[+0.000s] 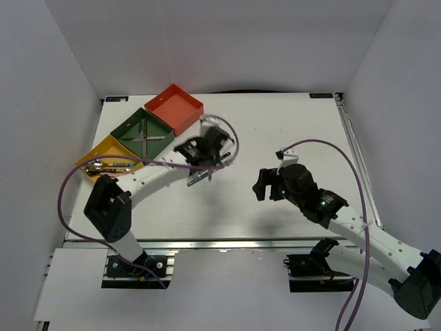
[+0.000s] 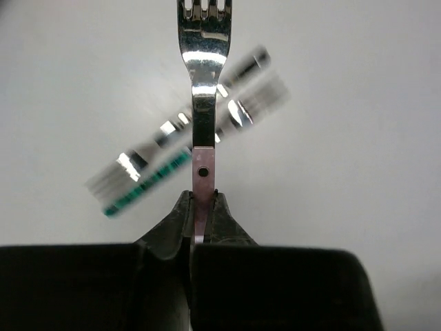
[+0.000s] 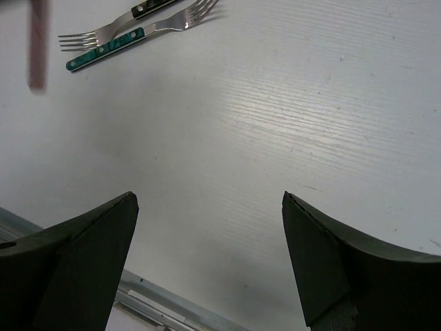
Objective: Sort the eating utensils into containers
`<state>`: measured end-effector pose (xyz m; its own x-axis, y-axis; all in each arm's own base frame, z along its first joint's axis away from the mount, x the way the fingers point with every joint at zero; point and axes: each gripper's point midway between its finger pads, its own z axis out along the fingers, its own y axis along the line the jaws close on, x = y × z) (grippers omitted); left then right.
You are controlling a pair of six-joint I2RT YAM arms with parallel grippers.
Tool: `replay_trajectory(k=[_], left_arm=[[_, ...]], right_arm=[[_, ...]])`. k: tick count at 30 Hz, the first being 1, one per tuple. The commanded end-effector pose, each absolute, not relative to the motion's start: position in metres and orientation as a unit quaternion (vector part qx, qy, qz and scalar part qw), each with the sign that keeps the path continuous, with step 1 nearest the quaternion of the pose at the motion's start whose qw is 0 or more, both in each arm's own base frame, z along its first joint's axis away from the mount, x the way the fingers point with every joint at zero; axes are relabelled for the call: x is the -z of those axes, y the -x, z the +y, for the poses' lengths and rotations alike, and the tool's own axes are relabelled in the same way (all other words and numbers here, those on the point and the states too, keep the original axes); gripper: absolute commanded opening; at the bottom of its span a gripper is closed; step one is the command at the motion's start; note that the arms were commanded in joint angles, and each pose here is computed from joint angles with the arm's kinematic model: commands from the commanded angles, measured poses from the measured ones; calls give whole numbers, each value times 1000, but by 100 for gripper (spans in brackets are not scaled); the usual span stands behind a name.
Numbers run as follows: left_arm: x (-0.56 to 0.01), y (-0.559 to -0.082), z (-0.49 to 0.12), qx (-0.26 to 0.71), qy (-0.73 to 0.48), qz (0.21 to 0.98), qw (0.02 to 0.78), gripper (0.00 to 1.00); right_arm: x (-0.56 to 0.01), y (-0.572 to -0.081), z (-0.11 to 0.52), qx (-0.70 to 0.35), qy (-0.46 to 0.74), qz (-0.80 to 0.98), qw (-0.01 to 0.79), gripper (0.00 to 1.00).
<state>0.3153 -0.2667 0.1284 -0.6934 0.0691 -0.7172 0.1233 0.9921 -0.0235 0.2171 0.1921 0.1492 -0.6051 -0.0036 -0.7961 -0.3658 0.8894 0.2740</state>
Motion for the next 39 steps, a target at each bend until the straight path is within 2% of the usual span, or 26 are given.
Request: replay_trajectory(k=[1, 7, 8, 11, 19, 32, 33, 36, 39], left_arm=[[-190, -398, -211, 4, 56, 885, 462, 0], [-204, -512, -171, -54, 68, 881, 466, 0], [-209, -542, -174, -52, 74, 874, 477, 0], [-215, -590, -156, -63, 80, 860, 499, 0], [-217, -630, -109, -116, 71, 824, 551, 0], [-162, -640, -93, -132, 41, 848, 512, 0], [-160, -641, -91, -132, 43, 849, 510, 10], [-152, -644, -84, -133, 55, 851, 505, 18], [-148, -643, -81, -130, 63, 855, 499, 37]], right_arm=[[-167, -226, 189, -202, 106, 860, 457, 89], [-163, -223, 195, -203, 126, 866, 438, 89], [-163, -223, 195, -206, 127, 867, 436, 89], [-158, -218, 200, -222, 131, 867, 427, 89], [-152, -213, 198, -216, 151, 870, 417, 89], [-147, -209, 190, -201, 151, 876, 412, 89], [-148, -210, 190, -203, 152, 875, 413, 89], [-149, -210, 192, -205, 152, 875, 411, 89], [-151, -210, 192, -205, 153, 875, 411, 89]])
